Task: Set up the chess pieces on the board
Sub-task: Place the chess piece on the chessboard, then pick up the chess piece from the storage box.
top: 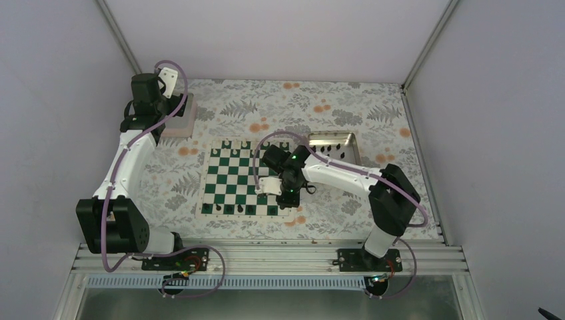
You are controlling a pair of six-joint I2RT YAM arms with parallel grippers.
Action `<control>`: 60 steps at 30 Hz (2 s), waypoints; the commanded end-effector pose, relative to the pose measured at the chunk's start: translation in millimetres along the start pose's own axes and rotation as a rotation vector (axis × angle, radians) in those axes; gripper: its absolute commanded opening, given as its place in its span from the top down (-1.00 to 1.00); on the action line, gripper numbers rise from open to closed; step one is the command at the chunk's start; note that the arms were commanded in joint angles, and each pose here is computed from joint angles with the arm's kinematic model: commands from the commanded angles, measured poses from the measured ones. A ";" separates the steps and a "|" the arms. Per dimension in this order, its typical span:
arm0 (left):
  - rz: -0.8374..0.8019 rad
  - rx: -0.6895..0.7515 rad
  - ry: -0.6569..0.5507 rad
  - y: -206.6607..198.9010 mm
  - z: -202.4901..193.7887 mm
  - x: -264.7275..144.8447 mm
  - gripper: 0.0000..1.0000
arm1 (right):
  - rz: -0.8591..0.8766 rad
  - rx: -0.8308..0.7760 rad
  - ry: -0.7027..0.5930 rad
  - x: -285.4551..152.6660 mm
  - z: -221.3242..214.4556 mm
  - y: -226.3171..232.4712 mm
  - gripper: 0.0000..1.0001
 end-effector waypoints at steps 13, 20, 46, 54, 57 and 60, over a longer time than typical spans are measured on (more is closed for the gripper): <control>0.011 -0.019 -0.006 2.5 0.1 0.5 -1.00 | -0.004 0.001 0.043 31.8 0.3 -2.4 0.80; 0.011 -0.017 -0.002 1.8 -1.3 0.2 -1.00 | 0.001 0.001 0.041 36.0 4.8 -4.6 0.80; 0.017 -0.013 -0.005 3.2 0.1 -1.7 -1.00 | -0.008 0.003 0.015 8.1 7.0 -1.2 0.34; 0.029 -0.011 -0.014 5.0 1.7 -4.4 -1.00 | -0.206 0.225 -0.195 -92.3 -44.8 -64.4 0.34; 0.021 -0.014 -0.020 4.5 2.2 -4.1 -1.00 | -0.280 0.365 -0.173 -101.9 -87.6 -99.8 0.35; 0.017 -0.016 -0.024 4.0 1.9 -4.5 -1.00 | -0.313 0.492 -0.132 -100.8 -126.7 -131.7 0.37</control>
Point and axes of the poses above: each gripper's point midway between its finger pads, its own x axis out along the fingers, its own y axis along the line the jaws close on, z = x × y, the point moved 10 cm from there along -x, back along the fingers, and after that the axes turned 9 degrees about x, right-handed, at the moved point
